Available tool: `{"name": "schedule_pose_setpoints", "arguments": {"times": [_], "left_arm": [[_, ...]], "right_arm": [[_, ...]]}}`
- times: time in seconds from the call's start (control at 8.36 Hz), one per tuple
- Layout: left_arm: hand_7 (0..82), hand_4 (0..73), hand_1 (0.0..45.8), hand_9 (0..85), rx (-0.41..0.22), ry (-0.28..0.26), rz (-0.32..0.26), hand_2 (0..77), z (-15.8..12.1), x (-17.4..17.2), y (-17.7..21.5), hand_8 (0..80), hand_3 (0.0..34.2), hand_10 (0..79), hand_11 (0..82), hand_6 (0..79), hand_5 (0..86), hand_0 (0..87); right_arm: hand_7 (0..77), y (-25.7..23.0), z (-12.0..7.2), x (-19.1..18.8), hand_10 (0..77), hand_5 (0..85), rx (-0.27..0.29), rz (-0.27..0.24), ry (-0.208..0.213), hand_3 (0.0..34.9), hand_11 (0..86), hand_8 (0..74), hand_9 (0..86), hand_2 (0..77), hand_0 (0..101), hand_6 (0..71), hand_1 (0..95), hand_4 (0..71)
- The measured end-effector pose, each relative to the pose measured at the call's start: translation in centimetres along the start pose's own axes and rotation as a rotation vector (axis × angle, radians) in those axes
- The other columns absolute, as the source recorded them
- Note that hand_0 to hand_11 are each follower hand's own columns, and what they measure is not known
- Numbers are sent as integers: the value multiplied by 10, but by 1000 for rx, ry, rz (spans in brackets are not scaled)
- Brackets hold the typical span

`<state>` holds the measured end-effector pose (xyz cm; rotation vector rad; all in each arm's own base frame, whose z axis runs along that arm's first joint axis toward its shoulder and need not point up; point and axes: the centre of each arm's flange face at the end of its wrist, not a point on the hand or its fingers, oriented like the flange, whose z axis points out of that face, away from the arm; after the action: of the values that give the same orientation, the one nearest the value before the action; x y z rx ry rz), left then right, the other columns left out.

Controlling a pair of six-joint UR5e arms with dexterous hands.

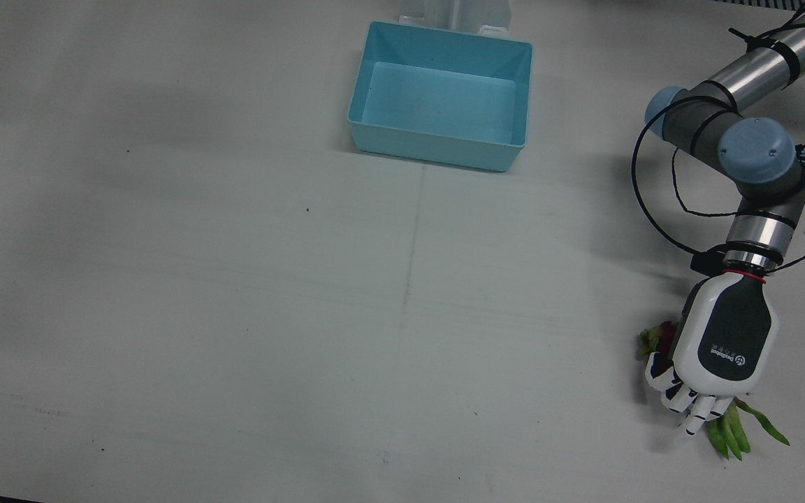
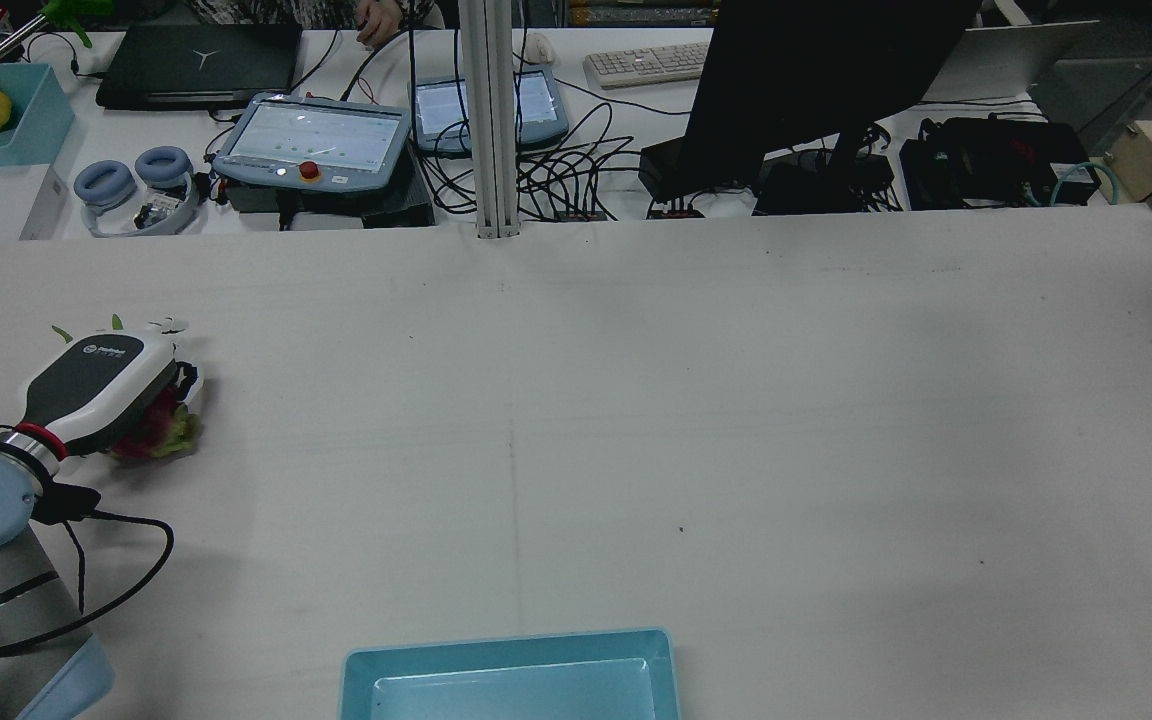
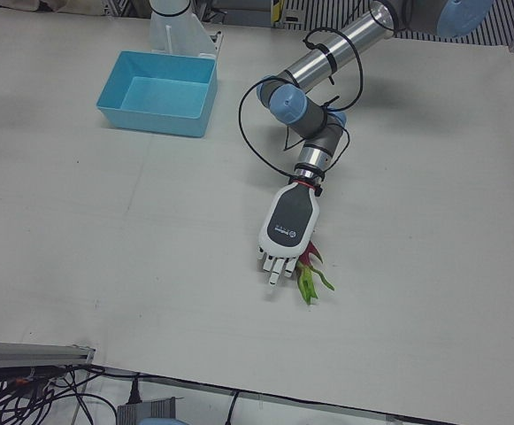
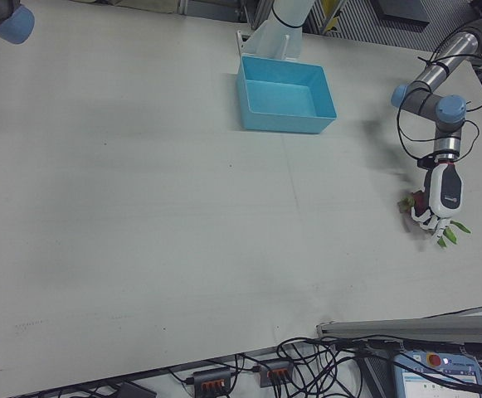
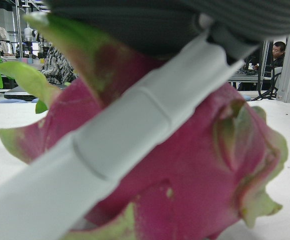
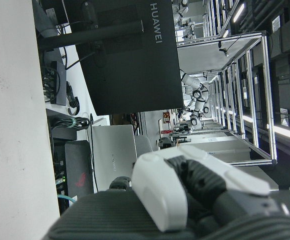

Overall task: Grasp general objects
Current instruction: 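Close the left hand's fingers around the dragon fruit, then lift the dragon fruit and carry it toward the blue tray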

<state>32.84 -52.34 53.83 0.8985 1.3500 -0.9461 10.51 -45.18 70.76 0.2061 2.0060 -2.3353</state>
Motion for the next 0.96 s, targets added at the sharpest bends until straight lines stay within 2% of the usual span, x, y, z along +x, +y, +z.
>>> {"name": "schedule_pose_setpoints", "arguments": {"times": [0.12, 0.24, 0.36, 0.48, 0.72, 0.96], "left_arm": [[676, 447, 0, 240, 6, 0, 0, 5, 0, 0, -1, 202, 0, 202, 573, 376, 671, 774], [682, 464, 0, 338, 12, 1, 0, 5, 0, 0, -1, 316, 0, 169, 649, 398, 676, 752], [693, 475, 0, 436, 17, 2, -1, 5, 0, 0, -2, 415, 0, 164, 698, 420, 687, 750], [693, 475, 0, 436, 19, 5, -3, 5, 0, 2, -2, 415, 0, 164, 698, 420, 687, 750], [698, 496, 0, 480, 21, 11, -9, 5, -1, 6, -3, 496, 0, 174, 709, 453, 698, 791], [698, 524, 0, 480, 12, 21, -18, 5, -12, 35, -7, 518, 0, 174, 742, 464, 693, 808]], "right_arm": [[0, 0, 0, 0, 0, 0, 0, 0, 0, 0, 0, 0, 5, 774, 0, 0, 949, 0], [0, 0, 0, 0, 0, 0, 0, 0, 0, 0, 0, 0, 5, 774, 0, 0, 949, 0], [0, 0, 0, 0, 0, 0, 0, 0, 0, 0, 0, 0, 5, 774, 0, 0, 949, 0], [0, 0, 0, 0, 0, 0, 0, 0, 0, 0, 5, 0, 5, 774, 0, 0, 949, 0], [0, 0, 0, 0, 0, 0, 0, 0, 0, 0, 5, 0, 5, 774, 0, 0, 949, 0], [0, 0, 0, 0, 0, 0, 0, 0, 0, 0, 5, 0, 5, 774, 0, 0, 949, 0]]}}
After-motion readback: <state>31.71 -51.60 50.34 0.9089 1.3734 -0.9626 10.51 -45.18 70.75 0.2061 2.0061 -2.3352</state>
